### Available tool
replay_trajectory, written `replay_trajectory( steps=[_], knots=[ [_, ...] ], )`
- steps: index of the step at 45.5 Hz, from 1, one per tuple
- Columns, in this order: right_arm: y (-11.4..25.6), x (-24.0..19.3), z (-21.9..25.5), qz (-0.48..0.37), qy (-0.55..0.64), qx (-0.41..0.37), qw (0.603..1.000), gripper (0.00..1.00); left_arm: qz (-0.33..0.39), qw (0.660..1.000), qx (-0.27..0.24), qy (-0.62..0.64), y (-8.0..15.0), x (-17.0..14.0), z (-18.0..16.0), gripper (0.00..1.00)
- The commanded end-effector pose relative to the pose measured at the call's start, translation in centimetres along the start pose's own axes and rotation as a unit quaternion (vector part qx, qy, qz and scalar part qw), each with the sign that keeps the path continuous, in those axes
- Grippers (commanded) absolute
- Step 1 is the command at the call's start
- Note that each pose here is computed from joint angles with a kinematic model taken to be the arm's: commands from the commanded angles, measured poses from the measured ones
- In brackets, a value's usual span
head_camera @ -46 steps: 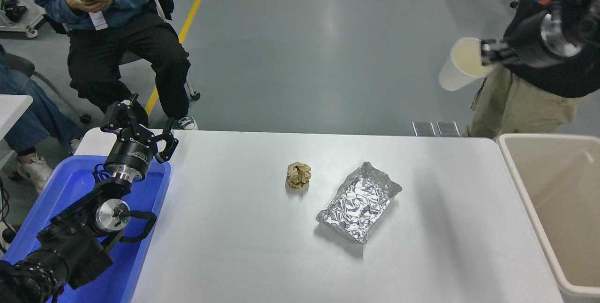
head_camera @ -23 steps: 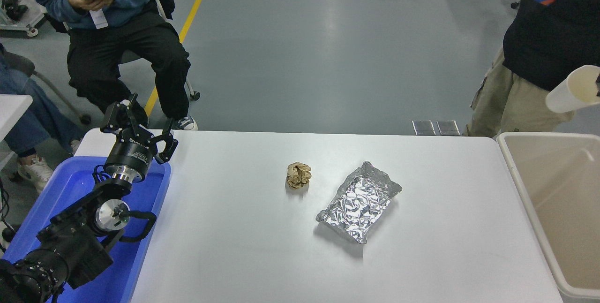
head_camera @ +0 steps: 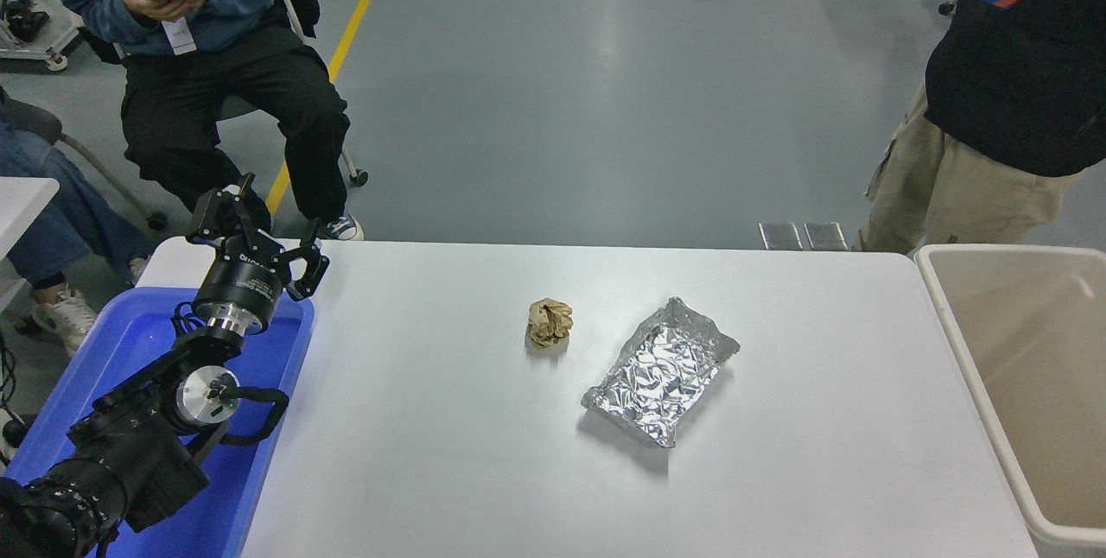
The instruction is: Dispose of the paper cup in the dustbin
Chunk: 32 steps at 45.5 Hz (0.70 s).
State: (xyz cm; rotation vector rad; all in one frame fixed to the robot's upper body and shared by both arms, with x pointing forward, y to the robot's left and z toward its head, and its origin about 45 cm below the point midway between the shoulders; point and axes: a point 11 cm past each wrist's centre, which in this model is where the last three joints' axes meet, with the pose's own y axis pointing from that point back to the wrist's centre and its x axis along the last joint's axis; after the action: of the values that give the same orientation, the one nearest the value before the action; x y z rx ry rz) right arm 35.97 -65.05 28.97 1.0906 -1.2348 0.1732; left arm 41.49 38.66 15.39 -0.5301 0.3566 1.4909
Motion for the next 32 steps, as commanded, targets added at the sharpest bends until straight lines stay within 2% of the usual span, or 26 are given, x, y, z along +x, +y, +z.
replay_trajectory(
  steps=[1,13,32],
  knots=[
    [-1.5,-4.2,2.7,0.002,-0.02,-0.038,0.999,0.0,0.0,1.0,0.0,0.001,0.0,0.0,-0.1,1.0],
    [-2.9,-9.7,2.3,-0.001,-0.041,-0.043,0.998,0.0,0.0,1.0,0.0,0.0,0.0,0.0,0.0,1.0],
    [-3.3,-13.4,3.0,0.01,-0.067,-0.055,0.996,0.0,0.0,1.0,0.0,0.001,0.0,0.0,-0.1,1.0]
  ],
)
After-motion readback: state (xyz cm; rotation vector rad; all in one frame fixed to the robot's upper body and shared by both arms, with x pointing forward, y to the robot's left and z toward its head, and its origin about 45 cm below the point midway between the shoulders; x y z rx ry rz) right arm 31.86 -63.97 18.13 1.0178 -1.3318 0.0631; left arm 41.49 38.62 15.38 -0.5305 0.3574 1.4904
